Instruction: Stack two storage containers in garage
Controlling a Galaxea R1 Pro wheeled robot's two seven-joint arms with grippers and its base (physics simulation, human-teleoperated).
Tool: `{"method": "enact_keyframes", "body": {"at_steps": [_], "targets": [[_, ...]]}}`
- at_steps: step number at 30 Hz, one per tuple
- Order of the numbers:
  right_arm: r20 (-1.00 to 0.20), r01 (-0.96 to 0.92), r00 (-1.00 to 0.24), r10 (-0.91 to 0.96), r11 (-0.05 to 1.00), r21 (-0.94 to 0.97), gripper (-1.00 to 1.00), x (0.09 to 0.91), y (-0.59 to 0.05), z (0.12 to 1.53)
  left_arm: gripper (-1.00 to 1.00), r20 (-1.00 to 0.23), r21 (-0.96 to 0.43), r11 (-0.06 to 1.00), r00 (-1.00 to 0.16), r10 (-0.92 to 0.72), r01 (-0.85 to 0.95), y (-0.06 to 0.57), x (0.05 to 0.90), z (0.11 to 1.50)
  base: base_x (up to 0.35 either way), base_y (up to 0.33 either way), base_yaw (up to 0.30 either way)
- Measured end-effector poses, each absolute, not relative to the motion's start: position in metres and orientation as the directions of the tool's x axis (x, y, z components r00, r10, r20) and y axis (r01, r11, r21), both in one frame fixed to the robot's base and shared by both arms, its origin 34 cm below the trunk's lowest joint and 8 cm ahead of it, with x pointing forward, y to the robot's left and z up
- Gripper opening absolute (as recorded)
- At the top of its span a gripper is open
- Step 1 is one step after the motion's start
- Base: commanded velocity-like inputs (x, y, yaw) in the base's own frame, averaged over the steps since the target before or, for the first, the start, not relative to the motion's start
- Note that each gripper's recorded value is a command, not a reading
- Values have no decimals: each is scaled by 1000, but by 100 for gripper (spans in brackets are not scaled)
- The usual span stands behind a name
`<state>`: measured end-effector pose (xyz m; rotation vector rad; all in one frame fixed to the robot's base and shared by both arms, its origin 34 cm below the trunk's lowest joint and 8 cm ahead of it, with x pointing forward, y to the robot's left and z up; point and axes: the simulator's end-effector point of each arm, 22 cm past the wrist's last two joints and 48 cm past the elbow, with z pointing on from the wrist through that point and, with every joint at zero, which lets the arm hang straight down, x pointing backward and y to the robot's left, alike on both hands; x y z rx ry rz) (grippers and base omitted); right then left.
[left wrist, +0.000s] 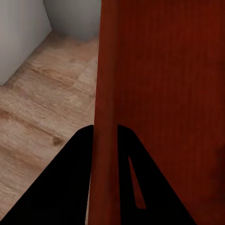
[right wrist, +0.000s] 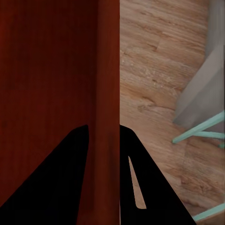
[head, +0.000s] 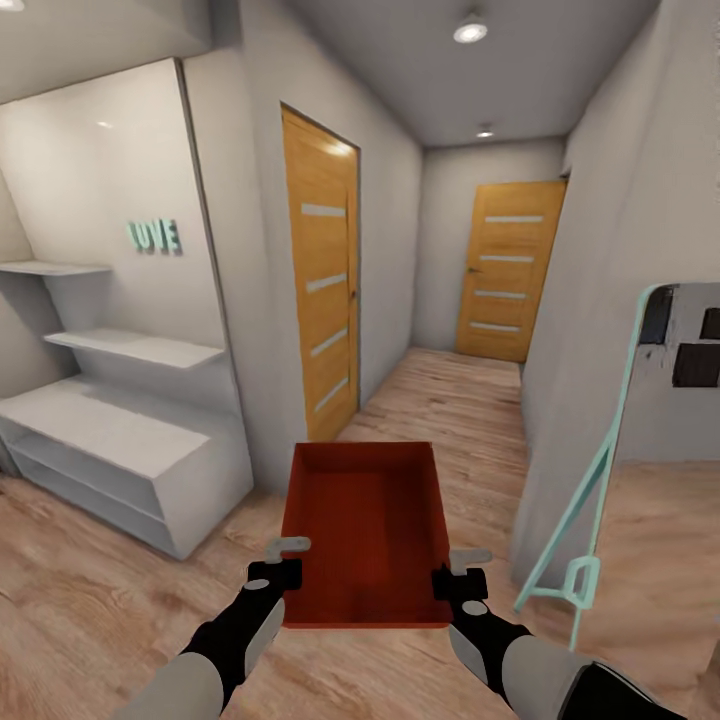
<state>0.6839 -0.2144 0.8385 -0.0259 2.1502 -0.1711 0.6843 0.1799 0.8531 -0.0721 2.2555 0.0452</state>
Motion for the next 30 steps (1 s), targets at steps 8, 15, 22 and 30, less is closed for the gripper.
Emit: {"method": "enact_keyframes", "body": {"at_steps": [8, 15, 22, 30], "targets": [[-829, 47, -553, -85, 990, -133, -100, 684, -214, 838, -100, -774, 8, 998, -632, -37, -68, 180, 684, 853, 308, 193, -251], [-829, 48, -553, -84, 990, -132, -100, 684, -215, 838, -100, -774, 8, 998, -632, -37, -68, 180, 684, 853, 308, 193, -252], [-829, 48, -553, -84, 990, -132, -100, 684, -215, 838, -100, -774, 8, 998, -632, -37, -68, 180, 684, 853, 308, 193, -252], [-829, 48, -553, -84, 990, -132, -100, 684, -215, 838, -100, -774, 8, 998, -632, -36, -68, 180, 684, 853, 308, 193, -252]]}}
